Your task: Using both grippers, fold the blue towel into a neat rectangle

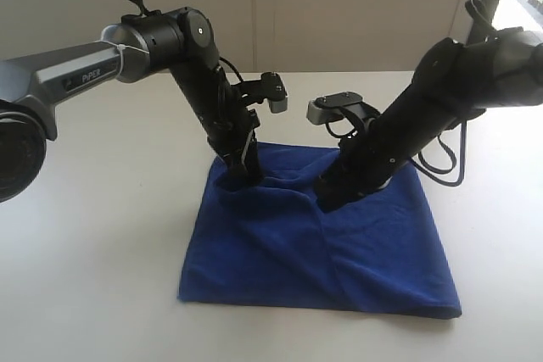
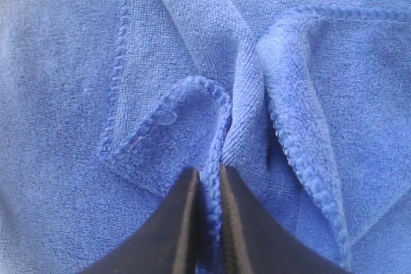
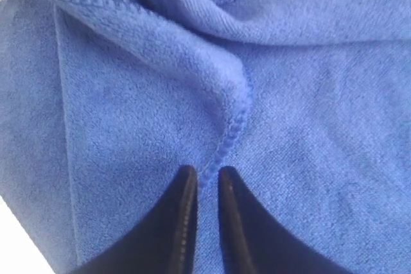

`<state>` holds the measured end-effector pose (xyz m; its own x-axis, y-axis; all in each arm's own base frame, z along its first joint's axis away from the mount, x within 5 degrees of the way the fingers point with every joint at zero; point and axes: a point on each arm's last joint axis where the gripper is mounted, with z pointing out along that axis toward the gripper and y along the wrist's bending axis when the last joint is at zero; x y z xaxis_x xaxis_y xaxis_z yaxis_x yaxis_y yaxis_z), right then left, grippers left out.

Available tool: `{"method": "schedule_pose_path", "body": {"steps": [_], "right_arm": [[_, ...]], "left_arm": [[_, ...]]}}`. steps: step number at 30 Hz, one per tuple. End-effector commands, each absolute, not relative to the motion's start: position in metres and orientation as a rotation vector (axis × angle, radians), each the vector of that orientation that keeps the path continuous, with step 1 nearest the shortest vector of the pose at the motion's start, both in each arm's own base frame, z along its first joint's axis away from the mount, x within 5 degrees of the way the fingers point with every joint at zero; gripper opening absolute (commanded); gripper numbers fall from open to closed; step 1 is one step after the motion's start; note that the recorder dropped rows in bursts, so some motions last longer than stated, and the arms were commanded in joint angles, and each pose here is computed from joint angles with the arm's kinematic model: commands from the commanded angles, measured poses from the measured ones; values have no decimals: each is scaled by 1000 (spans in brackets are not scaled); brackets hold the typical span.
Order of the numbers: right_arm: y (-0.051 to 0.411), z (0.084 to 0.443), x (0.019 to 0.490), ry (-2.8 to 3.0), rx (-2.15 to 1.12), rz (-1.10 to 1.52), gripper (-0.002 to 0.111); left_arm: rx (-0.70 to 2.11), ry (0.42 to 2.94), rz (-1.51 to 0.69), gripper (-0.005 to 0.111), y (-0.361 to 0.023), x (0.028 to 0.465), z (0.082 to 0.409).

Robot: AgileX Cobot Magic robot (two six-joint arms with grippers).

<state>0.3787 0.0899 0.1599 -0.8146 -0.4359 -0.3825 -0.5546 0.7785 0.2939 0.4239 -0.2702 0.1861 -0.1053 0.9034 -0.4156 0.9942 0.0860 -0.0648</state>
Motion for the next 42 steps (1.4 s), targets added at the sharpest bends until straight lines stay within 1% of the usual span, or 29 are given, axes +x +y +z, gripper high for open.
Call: {"method": "schedule_pose_path", "body": {"steps": [1, 9, 11, 13, 14, 15, 17, 19, 20, 22, 29, 34, 38, 42], "right_arm": [[90, 153, 377, 2697, -768, 605, 13], [92, 155, 378, 2676, -764, 633, 13], [92, 155, 378, 2677, -763, 640, 13], [92, 155, 377, 2678, -764, 642, 13], [92, 155, 377, 2678, -764, 642, 13], [92, 155, 377, 2678, -764, 642, 13], [92, 155, 377, 2678, -764, 642, 13], [92, 155, 377, 2678, -764, 642, 13], [92, 155, 377, 2678, -764, 642, 13], [92, 155, 377, 2678, -764, 642, 13], [92, 155, 377, 2678, -764, 642, 13], [92, 155, 377, 2678, -764, 642, 13], [92, 155, 377, 2678, -764, 642, 13], [92, 155, 377, 2677, -763, 644, 13]], "left_arm": [[1888, 2108, -514, 17, -272, 422, 187], [1859, 2091, -577, 17, -276, 421, 191], [1866, 2085, -560, 20, -275, 421, 191], [1862, 2093, -518, 51, -274, 423, 190], [1862, 2093, -518, 61, -274, 423, 190], [1855, 2089, -513, 68, -274, 424, 190], [1847, 2085, -507, 67, -274, 425, 190], [1842, 2081, -490, 60, -274, 426, 190], [1840, 2078, -477, 55, -274, 427, 190], [1857, 2081, -442, 53, -272, 428, 189], [1865, 2156, -302, 52, -263, 432, 185], [1863, 2159, -299, 52, -263, 432, 185], [1853, 2152, -296, 48, -263, 433, 186], [1802, 2145, -368, 47, -268, 432, 187]]}}
